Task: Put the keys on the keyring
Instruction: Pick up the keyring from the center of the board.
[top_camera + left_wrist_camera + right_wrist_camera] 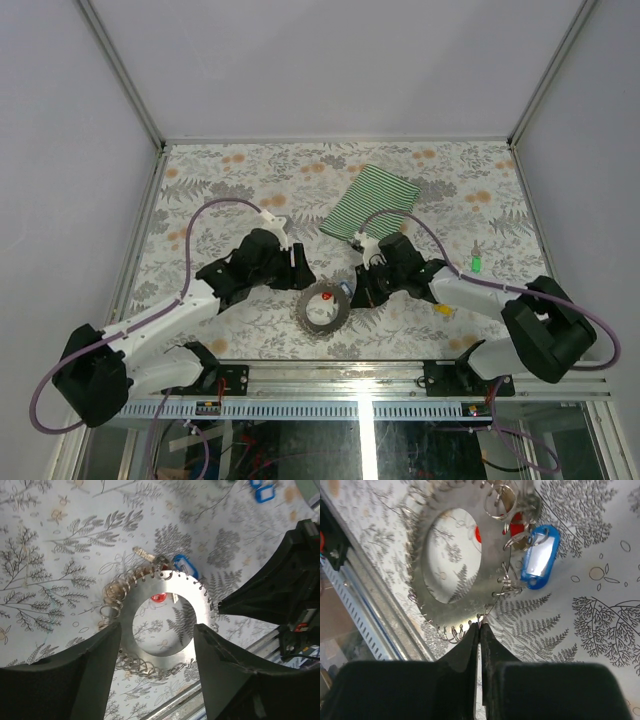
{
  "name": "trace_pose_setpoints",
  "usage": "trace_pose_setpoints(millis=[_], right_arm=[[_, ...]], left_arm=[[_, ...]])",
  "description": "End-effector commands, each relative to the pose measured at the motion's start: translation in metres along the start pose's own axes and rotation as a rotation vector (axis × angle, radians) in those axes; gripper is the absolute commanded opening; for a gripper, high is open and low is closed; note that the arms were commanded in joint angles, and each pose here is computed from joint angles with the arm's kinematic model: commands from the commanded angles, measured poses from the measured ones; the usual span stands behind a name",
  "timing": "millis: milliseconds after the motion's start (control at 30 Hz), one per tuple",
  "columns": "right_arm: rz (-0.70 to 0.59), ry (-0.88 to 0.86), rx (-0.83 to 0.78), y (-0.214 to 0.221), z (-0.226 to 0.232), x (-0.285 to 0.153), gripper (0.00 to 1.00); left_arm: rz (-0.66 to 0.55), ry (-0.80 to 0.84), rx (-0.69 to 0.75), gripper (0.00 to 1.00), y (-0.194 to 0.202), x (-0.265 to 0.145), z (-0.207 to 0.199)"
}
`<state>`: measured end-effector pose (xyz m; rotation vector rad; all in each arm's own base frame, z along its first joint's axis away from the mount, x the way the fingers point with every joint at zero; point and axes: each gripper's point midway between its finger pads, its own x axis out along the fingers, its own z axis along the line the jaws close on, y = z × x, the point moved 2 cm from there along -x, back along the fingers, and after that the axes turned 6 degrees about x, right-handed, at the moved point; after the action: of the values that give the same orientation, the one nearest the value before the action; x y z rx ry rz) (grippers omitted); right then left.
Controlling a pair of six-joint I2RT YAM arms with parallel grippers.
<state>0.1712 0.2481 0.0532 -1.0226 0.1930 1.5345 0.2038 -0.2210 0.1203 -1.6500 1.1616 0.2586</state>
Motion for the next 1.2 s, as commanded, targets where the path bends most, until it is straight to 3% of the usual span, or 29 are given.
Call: trace_pose_setpoints(millis=[0,133,233,467,667,900,1167], right_arm=[[-0.123,-0.097,-0.126,-0.029,0.032,-0.026,0.0],[-0.198,-0.142,-0.205,-0.044,0.054,-0.047,0.0],[-0.233,-0.189,-0.245,-0.052,0.07,-0.06,0.0],[-0.367,-0.193,-0.294,-0.084,0.101,-0.099,0.0],[-0.45,-0.118,-0.223,-0.114,0.116,-0.128,0.0],[-0.592,-0.07,-0.092,-0.138,0.127,-0.16,0.0],[-0.631,-0.091,0.031,-0.148,0.143,-0.182,0.0]], left_arm=[[-0.155,0.062,0.063,0.64,-0.04,-0.021,-0.021],[-0.251,0.126,0.111,0.8,-0.059,-0.041,-0.036],[-0.319,0.167,0.147,0.87,-0.075,-0.057,-0.047],[-0.465,0.223,0.186,0.86,-0.112,-0.085,-0.071],[-0.604,0.331,0.333,0.81,-0.129,-0.112,-0.108],[-0.669,0.303,0.521,0.81,-0.124,-0.119,-0.13],[-0.804,0.31,0.663,0.81,-0.117,-0.121,-0.149]])
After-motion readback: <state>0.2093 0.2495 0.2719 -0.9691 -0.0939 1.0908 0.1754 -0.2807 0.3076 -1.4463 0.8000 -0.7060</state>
